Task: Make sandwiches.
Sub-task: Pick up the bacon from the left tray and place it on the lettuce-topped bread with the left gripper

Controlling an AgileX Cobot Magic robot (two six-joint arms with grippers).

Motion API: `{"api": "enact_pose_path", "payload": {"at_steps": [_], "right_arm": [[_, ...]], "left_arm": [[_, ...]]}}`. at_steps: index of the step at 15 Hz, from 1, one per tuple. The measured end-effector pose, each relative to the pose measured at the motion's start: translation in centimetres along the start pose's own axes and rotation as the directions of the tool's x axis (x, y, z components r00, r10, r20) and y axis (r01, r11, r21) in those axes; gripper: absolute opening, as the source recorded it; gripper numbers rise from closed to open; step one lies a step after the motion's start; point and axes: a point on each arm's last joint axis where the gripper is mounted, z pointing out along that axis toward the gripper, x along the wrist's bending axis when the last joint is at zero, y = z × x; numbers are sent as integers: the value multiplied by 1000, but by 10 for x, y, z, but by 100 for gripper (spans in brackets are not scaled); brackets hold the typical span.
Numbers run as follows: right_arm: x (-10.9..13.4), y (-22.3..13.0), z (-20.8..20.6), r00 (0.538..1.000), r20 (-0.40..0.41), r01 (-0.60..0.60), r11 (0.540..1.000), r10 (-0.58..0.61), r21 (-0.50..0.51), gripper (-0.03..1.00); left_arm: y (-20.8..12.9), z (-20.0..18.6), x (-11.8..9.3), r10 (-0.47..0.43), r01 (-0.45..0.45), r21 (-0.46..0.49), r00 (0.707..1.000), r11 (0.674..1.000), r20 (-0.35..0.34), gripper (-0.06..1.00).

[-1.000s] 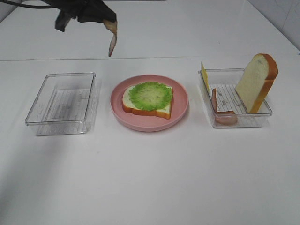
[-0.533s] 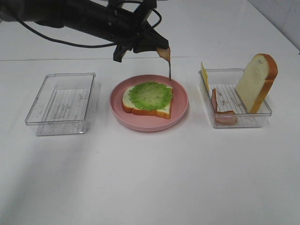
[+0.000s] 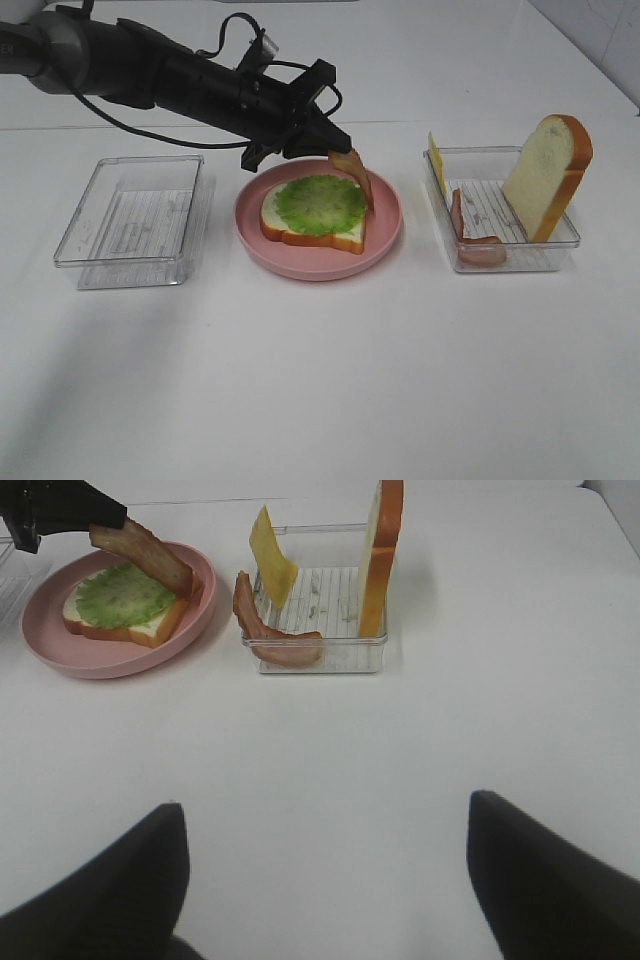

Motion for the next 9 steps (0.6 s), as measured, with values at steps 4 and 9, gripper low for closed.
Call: {"api": "enact_pose_path", "payload": {"at_steps": [4, 9], "right_arm": [[0, 0, 0, 1000, 0, 0, 1000, 0, 0, 73], [0, 0, 0, 1000, 0, 0, 1000, 0, 0, 73]], "left_arm": [[4, -9, 13, 36, -35, 14, 998, 999, -59, 1], [1, -10, 21, 83, -75, 62, 987, 995, -136, 16]]}}
